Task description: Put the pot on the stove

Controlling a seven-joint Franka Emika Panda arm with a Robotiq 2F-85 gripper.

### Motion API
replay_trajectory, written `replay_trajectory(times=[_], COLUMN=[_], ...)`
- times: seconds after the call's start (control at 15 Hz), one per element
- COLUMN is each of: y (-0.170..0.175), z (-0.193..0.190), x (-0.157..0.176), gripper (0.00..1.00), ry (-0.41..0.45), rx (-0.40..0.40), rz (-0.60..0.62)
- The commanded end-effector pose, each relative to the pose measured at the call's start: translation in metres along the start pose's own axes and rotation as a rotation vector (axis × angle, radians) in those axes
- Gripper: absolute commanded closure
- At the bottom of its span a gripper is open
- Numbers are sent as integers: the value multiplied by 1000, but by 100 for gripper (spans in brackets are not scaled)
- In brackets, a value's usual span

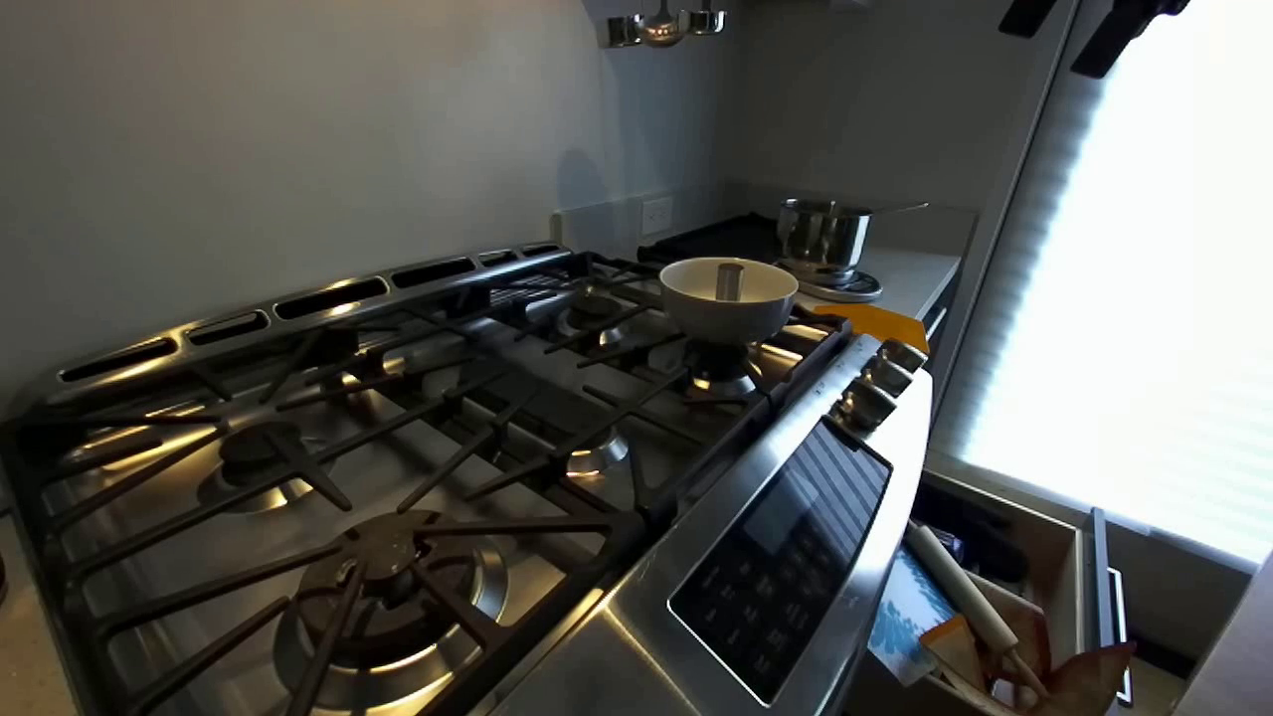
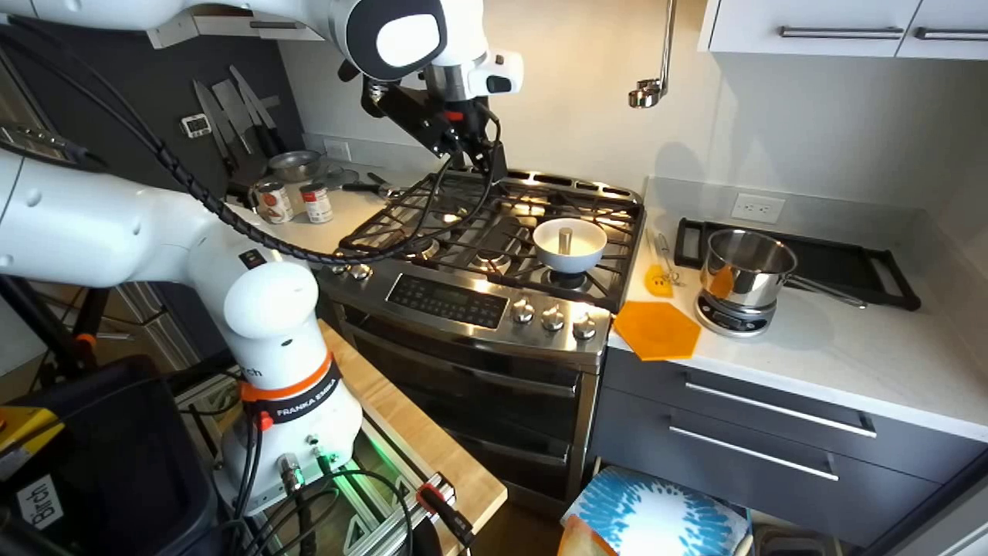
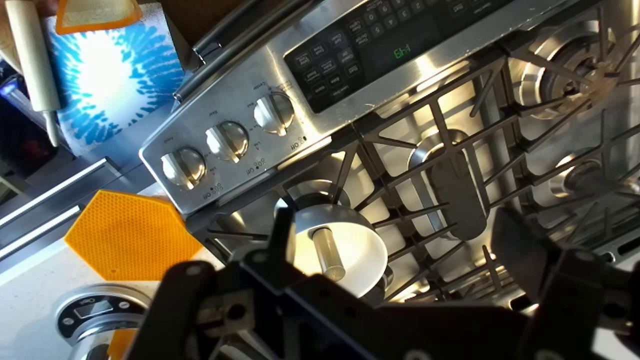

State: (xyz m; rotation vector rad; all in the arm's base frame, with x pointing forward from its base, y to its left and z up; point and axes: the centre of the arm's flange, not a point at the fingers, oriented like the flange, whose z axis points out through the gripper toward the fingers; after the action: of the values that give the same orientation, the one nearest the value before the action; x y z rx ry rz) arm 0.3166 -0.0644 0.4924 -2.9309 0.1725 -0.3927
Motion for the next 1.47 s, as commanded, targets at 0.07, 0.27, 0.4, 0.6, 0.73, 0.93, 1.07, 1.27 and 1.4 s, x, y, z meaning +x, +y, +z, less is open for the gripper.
replay_trajectory(times=[0.07, 0.27, 0.4, 0.6, 0.73, 0.93, 1.07, 1.27, 1.4], y=[29, 80, 108, 130, 149, 144, 149, 144, 149], z=[-10, -27, -37, -38, -33, -29, -18, -25, -20], x=[34, 75, 108, 159, 191, 172, 186, 184, 198], gripper=[0, 0, 0, 0, 0, 0, 0, 0, 0], ry=[24, 48, 65, 85, 93, 105, 94, 105, 70], rx=[-12, -27, -38, -57, -75, -102, -119, -114, -81], rz=[216, 370, 475, 631, 733, 731, 739, 731, 786])
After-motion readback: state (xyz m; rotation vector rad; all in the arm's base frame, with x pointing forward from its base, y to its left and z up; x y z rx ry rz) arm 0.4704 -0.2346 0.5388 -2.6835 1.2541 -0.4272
